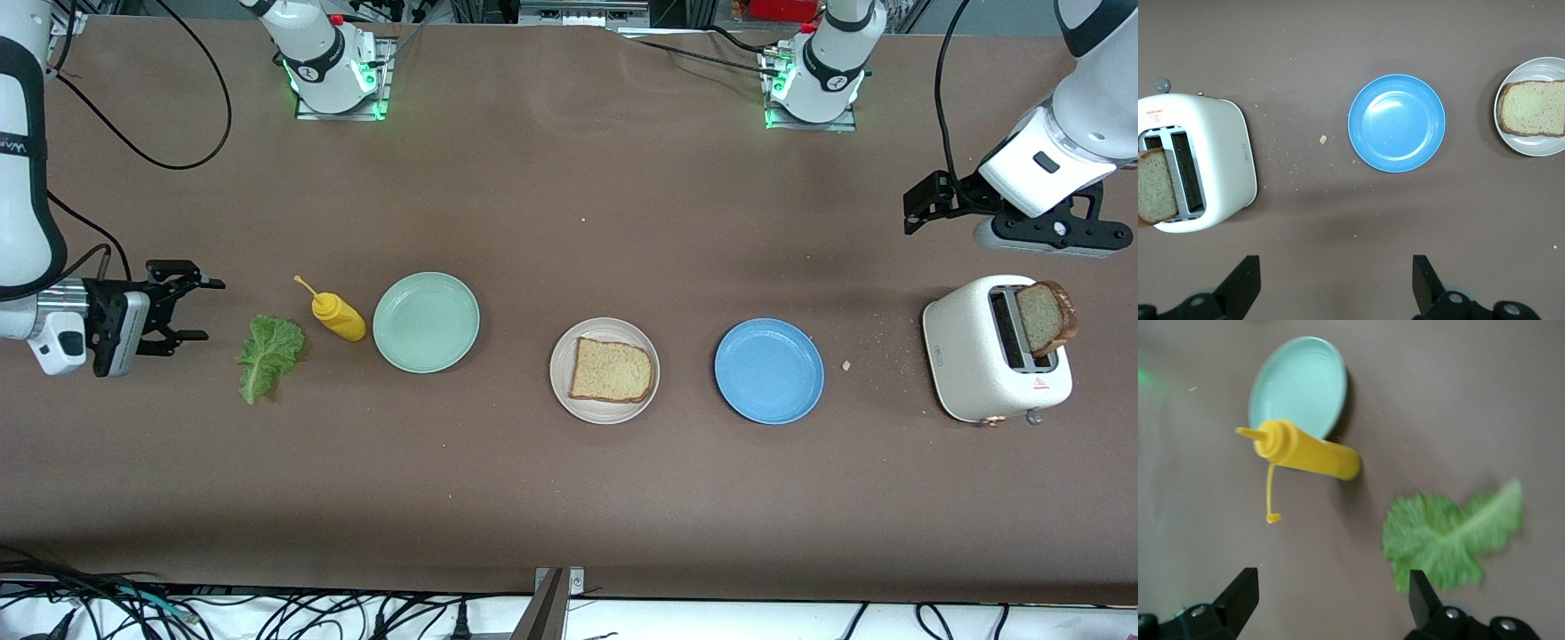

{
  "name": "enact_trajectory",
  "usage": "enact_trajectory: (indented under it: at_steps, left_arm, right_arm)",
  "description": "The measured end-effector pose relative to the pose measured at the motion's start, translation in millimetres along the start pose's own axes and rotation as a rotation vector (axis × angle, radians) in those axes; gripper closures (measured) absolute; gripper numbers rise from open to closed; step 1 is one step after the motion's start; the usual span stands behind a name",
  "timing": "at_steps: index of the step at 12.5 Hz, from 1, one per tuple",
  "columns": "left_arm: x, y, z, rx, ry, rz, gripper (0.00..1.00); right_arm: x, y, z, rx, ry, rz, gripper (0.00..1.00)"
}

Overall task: Make sandwich in beige plate with both arms
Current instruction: 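Open the right gripper and draw it back from the bottle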

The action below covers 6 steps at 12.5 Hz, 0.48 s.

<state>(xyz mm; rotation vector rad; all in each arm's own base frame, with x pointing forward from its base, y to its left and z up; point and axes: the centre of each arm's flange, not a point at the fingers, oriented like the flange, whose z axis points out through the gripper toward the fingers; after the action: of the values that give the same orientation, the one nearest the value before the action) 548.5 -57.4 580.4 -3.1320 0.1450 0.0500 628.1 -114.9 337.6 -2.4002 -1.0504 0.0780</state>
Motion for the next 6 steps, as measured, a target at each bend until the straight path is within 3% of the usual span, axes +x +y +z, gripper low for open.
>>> enact_trajectory:
  at_steps: [3,6]
  left_arm:
    - [0,0,0,0.0,0.0,0.0,0.0]
    - [0,0,0,0.0,0.0,0.0,0.0]
  right_arm:
    - [12,-10,-12,-0.096,-0.048,0.332,0.0]
    - [32,-17,-15,-0.199,-0.029,0.588,0.0]
